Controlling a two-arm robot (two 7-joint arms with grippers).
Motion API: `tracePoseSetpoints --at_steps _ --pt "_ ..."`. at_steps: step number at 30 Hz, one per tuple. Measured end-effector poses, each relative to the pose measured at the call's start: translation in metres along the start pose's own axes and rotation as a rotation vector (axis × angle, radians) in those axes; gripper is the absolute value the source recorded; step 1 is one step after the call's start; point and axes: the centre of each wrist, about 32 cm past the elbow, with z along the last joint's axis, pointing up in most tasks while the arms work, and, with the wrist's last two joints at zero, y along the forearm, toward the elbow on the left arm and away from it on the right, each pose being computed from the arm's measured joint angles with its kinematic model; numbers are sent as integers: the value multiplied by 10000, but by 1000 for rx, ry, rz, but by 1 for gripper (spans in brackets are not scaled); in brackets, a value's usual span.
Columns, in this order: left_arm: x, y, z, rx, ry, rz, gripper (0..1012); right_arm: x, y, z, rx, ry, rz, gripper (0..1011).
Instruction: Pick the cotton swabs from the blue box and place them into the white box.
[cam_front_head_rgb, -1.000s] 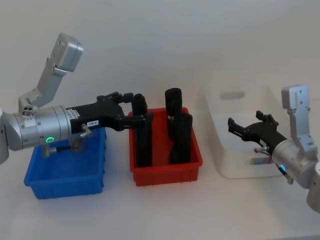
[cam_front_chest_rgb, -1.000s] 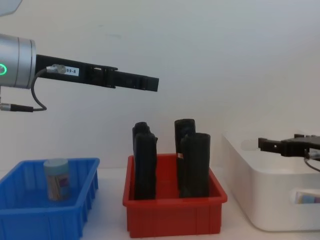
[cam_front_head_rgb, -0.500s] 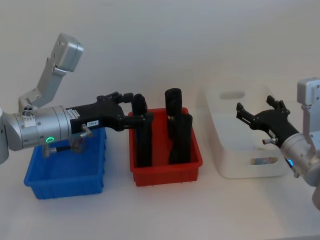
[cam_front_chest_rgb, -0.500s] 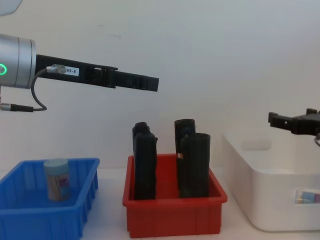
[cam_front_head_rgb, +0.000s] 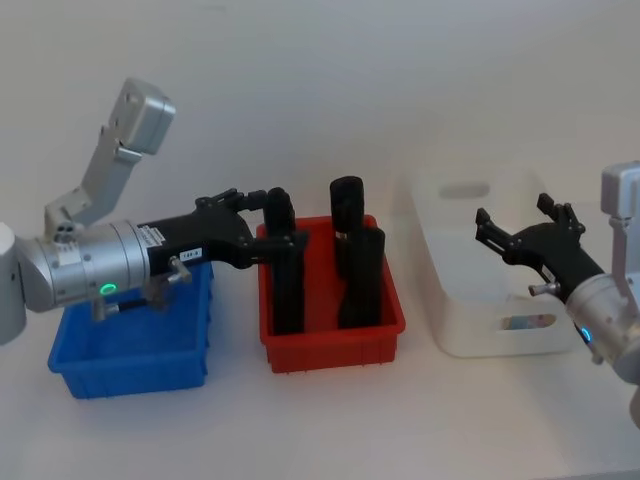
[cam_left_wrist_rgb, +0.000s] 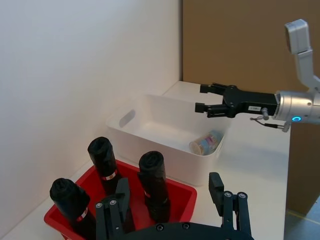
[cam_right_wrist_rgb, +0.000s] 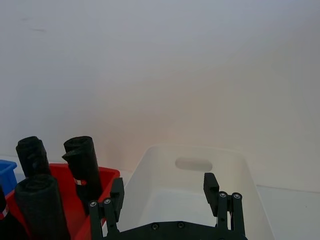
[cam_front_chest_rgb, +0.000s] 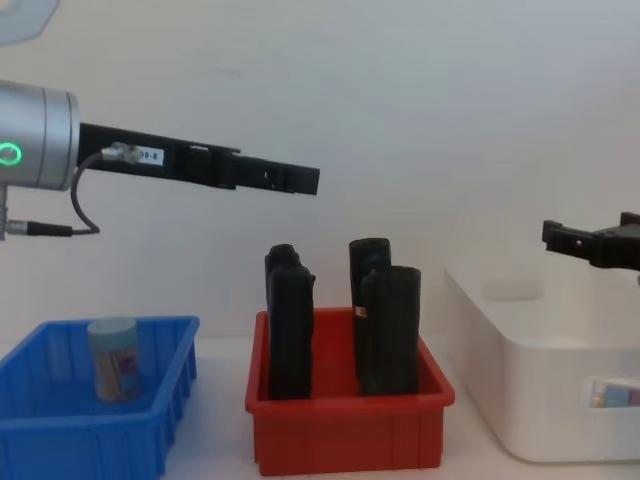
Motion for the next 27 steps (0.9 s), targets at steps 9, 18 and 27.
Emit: tracePoseSetpoints --at_steps 9,18,27 --pt "-177 -81 -160 -2 -38 82 1004 -96 -226 -11 -4 -5 12 1001" --pt "-363 -153 -313 -13 -72 163 1004 -197 -451 1 -6 -8 25 1001" --pt "-557 -216 -457 -32 -102 241 1004 -317 -692 34 -8 -8 44 1001"
